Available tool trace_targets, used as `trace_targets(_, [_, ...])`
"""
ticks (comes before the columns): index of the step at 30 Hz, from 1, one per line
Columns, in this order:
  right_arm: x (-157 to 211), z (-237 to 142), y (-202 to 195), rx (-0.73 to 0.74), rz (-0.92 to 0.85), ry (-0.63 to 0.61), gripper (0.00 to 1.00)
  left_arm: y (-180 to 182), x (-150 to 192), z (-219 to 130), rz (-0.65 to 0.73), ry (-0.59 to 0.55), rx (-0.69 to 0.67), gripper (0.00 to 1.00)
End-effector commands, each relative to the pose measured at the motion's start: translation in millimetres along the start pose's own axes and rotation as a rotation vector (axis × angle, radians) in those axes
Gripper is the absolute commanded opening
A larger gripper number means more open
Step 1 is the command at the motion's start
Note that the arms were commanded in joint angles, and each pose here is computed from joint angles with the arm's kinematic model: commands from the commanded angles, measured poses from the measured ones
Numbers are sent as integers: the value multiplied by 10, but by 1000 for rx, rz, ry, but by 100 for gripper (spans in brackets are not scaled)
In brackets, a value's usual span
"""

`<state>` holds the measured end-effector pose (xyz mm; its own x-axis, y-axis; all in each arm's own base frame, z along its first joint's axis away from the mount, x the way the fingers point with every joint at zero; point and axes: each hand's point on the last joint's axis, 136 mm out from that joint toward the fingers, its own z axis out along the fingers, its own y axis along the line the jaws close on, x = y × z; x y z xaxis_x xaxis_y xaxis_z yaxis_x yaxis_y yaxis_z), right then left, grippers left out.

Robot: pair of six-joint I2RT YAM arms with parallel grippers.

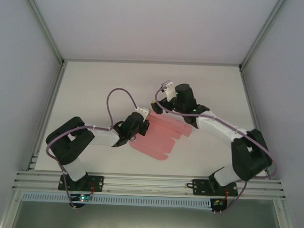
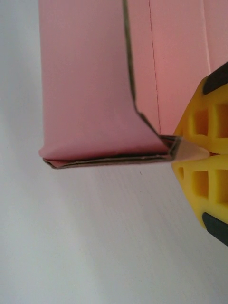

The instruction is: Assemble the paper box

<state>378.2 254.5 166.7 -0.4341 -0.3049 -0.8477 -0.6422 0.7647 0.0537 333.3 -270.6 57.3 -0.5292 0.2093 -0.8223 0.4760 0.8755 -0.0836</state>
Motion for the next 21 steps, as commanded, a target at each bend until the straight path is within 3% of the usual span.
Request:
trace_targets(1, [19, 133, 107, -96, 109, 54, 98, -11, 50, 21, 23, -2, 6, 2])
trace_targets(10, [491, 323, 364, -272, 255, 184, 98, -47, 59, 37, 25, -5, 25, 3])
trace_targets(21, [1272, 452, 263, -170, 306, 408, 94, -28, 106, 73, 13, -27, 21, 10])
